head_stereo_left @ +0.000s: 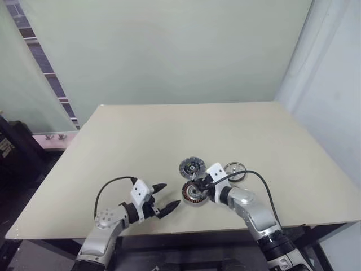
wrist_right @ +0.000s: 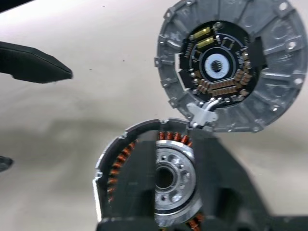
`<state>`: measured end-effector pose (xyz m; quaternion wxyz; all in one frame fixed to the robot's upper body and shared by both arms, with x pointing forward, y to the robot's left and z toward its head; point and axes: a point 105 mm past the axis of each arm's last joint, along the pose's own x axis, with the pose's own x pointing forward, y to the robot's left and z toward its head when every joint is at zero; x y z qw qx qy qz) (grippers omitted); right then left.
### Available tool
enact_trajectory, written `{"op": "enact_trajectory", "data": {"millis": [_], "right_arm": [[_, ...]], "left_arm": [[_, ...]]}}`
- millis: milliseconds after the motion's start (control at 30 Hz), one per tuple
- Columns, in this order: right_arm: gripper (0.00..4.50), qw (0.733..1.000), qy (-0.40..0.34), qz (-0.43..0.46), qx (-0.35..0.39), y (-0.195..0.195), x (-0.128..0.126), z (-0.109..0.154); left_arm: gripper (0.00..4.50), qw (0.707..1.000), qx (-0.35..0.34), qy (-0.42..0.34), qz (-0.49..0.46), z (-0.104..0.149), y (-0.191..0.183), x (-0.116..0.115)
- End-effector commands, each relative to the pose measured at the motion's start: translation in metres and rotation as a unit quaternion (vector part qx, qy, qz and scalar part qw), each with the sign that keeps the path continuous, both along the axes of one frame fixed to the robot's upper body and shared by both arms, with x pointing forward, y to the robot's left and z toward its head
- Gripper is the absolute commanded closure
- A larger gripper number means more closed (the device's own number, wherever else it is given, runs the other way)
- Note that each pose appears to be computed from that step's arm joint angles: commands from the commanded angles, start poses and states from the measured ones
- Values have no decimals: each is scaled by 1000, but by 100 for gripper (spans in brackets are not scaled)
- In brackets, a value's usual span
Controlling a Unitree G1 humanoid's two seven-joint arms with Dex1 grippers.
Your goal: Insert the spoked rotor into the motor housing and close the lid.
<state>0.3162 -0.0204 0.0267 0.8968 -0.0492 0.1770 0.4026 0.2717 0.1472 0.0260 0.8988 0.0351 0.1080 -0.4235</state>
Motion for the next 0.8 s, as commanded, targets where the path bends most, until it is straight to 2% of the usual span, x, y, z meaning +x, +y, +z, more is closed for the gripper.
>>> {"op": "enact_trajectory", "data": {"millis": [33,233,467,633,800], "right_arm": [[446,1000,-11,6,-8,7,2,-2],[446,999,11,10,-43,5,-5,-29],[446,1000,-2,-20,10,-5,4,0],[299,998,7,-12,55,-11,-1,28],[123,996,9,-47,81,-35,0,46]], "left_arm": [[0,1000,3,-24,-6,10,-1,5],[0,1000,4,-25,-7,11,-1,6],[0,1000,2,-24,-6,10,-2,5],[0,1000,-2,-23,-8,8,-4,5],[0,1000,-6,-22,-8,7,-6,5]]}}
